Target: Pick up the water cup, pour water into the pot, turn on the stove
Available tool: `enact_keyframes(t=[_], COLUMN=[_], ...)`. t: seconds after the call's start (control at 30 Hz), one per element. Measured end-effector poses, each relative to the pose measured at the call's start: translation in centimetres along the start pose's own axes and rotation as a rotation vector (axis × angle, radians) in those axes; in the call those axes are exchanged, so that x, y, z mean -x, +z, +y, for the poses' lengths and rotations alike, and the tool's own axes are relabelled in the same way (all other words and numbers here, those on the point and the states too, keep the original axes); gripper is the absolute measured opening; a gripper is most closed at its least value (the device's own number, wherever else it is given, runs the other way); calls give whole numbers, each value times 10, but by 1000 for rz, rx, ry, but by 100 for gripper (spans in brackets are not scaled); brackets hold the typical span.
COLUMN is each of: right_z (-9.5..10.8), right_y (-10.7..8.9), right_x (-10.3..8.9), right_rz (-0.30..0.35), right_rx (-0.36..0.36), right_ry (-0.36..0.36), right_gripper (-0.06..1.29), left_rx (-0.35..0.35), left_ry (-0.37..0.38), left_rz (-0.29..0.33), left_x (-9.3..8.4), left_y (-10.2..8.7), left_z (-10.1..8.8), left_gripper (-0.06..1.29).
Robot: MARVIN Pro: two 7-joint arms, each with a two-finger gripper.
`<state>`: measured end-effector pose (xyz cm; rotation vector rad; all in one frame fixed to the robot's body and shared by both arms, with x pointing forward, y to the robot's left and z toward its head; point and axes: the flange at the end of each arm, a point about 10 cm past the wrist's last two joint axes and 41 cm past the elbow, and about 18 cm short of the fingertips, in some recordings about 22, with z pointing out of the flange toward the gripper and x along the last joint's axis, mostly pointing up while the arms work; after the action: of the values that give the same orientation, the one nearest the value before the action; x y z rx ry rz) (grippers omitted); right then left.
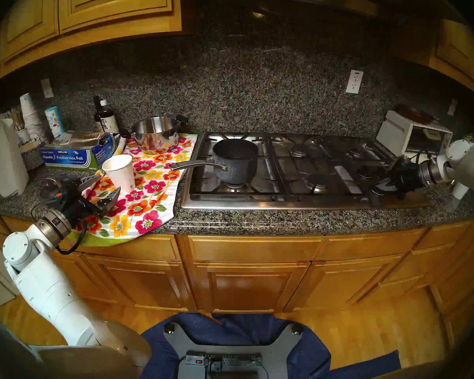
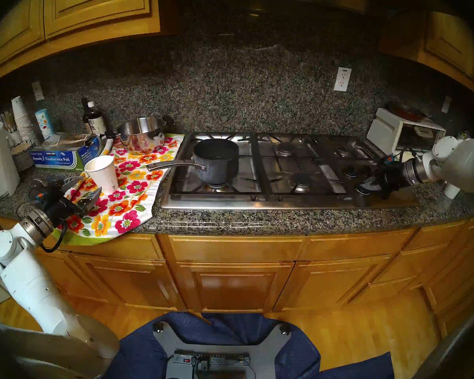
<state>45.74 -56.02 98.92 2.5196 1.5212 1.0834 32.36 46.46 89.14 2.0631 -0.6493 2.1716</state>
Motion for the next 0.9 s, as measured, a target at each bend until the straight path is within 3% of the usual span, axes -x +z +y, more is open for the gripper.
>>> enact_keyframes(t=[0.17,0.5,0.9], right_z=[0,2,5], right_y=[0,-2,-3], right_x=[0,-2,-3], right_rz=[-6,-28,-40], right_rx=[-4,-25,-36], right_ry=[-50,-231,-392], right_gripper=[-4,-4,-4], left_rx=[0,0,0], left_ry=[0,0,0], left_rz=[0,-1,-1], left_x=[0,0,0], left_y=[0,0,0], left_z=[0,0,0], left_gripper=[123,123,123])
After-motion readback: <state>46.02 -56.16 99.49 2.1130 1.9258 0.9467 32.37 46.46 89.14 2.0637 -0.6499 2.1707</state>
